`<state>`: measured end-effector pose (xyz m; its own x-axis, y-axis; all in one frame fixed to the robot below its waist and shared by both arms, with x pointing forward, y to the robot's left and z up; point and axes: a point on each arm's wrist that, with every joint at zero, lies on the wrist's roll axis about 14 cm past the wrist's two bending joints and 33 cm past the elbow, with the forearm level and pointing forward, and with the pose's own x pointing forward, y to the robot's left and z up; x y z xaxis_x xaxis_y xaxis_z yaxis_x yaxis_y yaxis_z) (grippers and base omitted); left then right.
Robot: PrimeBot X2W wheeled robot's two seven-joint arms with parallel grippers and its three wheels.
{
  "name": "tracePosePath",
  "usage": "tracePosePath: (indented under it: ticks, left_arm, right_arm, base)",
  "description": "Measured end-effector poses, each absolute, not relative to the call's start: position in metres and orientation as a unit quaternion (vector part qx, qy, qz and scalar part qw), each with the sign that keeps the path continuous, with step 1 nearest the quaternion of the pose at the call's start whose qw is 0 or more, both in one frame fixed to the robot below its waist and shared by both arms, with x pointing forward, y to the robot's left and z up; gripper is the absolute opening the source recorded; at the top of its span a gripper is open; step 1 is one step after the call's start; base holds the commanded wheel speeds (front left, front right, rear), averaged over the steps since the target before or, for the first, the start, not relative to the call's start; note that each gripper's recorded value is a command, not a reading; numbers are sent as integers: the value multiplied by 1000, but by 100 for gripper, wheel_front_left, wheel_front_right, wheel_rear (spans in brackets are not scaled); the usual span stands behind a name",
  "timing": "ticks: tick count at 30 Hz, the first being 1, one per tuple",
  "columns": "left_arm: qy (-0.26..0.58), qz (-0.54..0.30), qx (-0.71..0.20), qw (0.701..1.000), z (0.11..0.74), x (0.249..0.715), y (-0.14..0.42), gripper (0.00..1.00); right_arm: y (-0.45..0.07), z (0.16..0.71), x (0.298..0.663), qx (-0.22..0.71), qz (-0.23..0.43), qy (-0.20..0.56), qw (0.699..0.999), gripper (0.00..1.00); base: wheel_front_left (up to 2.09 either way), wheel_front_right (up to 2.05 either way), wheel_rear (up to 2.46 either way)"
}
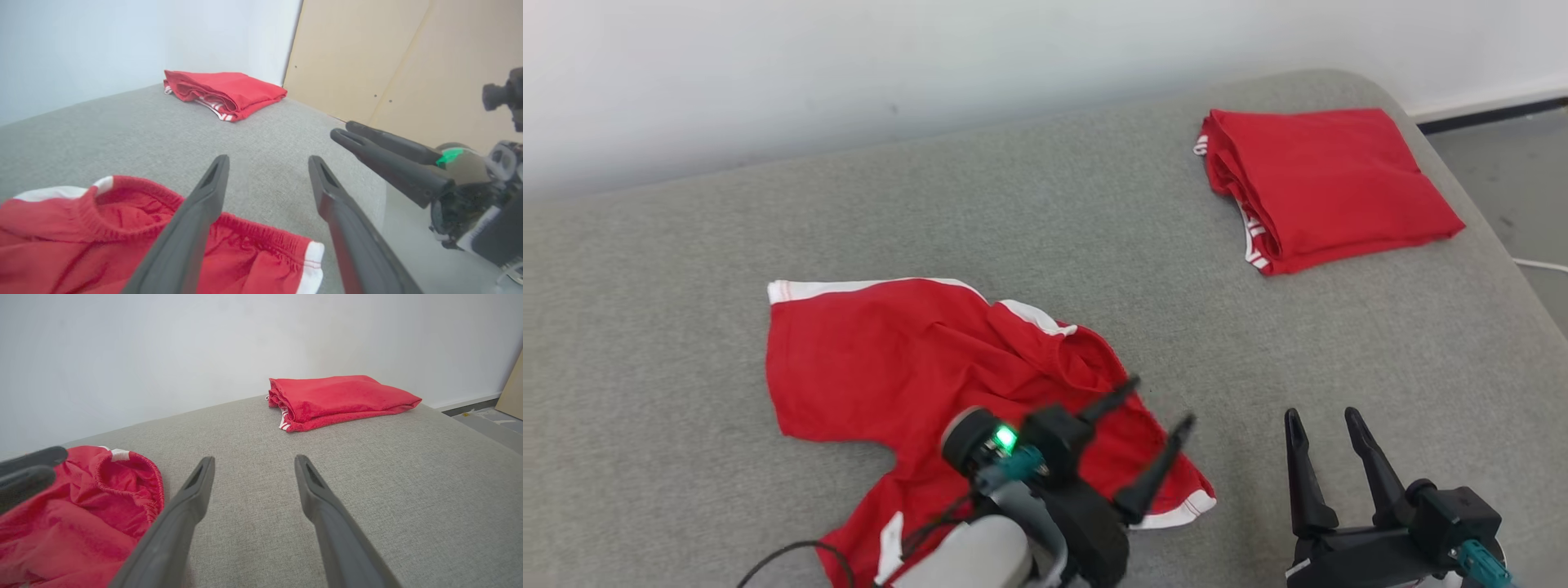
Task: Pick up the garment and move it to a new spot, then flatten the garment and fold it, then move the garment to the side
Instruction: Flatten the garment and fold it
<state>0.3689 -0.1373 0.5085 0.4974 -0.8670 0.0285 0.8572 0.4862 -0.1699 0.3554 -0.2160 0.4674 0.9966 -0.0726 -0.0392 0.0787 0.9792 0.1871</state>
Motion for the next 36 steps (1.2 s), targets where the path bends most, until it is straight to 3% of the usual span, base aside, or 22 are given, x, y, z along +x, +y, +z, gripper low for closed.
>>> tracePosePath:
  ticks: [9, 15, 24, 36]
  left_arm:
    - [-51, -320, -96, 941, 552, 429, -35, 100]
    - [-80, -207, -81, 972, 558, 440, 48, 100]
    - [-82, -64, -55, 993, 544, 415, 153, 100]
    - [-58, 4, -48, 997, 519, 375, 192, 100]
  right_arm:
    - [-200, 473, 355, 98, -12, 8, 995, 100]
    - [-188, 478, 359, 99, 8, 1, 995, 100]
    - [-180, 484, 356, 97, 23, -8, 995, 100]
    - [-169, 490, 359, 96, 42, -16, 994, 100]
  base:
    - [0, 0, 0]
    - [0, 0, 0]
    - [0, 0, 0]
    - [0, 0, 0]
